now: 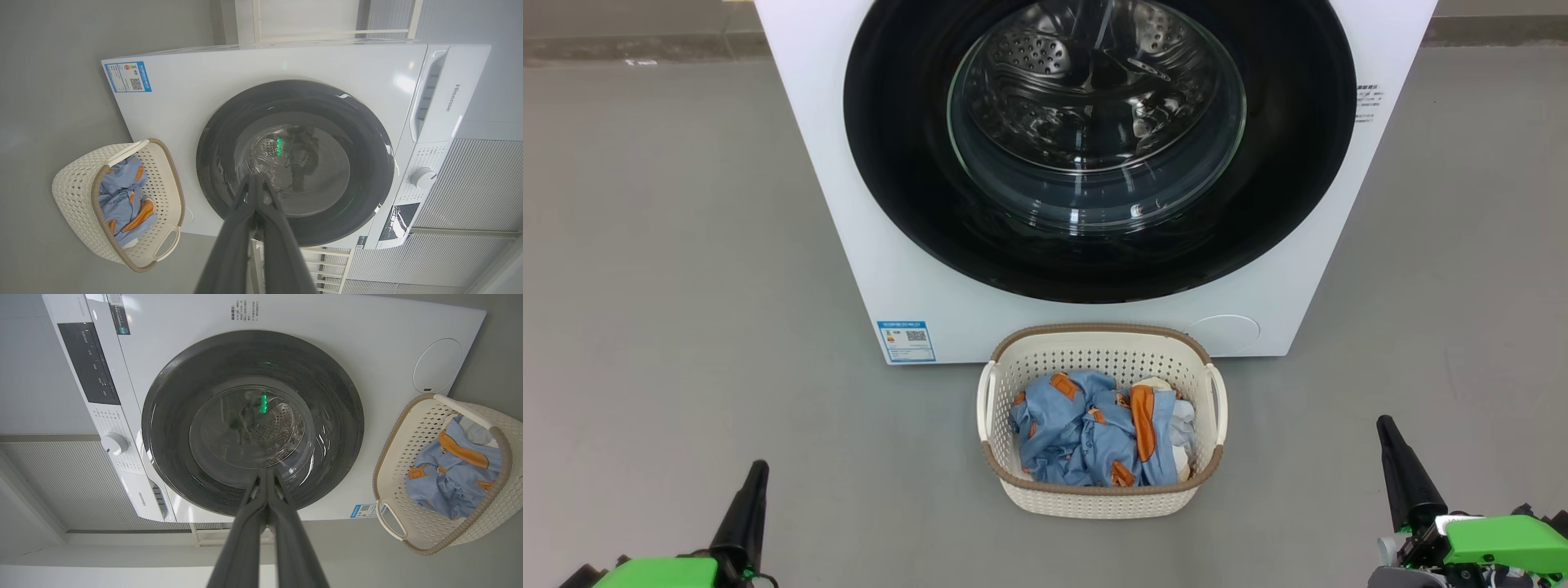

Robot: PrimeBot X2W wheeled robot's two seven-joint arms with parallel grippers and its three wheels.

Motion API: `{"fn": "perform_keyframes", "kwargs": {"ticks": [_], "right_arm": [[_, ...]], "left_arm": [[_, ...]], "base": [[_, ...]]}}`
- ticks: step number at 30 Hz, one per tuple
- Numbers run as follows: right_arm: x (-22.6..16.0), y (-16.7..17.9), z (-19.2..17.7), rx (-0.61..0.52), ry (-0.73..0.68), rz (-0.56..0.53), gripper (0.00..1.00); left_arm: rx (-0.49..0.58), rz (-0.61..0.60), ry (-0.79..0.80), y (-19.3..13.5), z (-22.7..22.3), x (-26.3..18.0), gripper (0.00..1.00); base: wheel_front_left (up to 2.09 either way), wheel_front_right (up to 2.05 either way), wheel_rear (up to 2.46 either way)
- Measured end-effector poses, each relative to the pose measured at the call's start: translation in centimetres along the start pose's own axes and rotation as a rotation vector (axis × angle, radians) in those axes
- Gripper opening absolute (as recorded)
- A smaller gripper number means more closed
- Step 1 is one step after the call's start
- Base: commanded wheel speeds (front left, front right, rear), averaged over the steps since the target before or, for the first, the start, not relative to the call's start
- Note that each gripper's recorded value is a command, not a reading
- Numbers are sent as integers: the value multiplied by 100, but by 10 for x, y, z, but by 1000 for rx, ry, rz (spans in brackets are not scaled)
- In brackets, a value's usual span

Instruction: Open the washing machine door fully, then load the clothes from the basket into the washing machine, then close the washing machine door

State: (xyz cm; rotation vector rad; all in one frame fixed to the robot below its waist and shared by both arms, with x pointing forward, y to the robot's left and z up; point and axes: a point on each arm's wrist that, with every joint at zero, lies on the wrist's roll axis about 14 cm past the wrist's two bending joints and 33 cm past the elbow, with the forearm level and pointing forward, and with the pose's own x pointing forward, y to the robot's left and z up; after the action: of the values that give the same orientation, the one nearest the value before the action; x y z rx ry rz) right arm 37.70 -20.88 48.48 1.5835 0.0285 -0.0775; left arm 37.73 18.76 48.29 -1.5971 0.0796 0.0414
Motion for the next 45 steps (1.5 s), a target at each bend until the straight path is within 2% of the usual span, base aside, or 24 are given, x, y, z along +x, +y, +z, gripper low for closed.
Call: {"fn": "perform_keyframes", "kwargs": {"ticks": [45], "right_arm": [[0, 0, 0, 2, -2, 0, 0]], "left_arm": [[0, 0, 0, 0, 0, 0, 0]], "base": [[0, 0, 0]]}}
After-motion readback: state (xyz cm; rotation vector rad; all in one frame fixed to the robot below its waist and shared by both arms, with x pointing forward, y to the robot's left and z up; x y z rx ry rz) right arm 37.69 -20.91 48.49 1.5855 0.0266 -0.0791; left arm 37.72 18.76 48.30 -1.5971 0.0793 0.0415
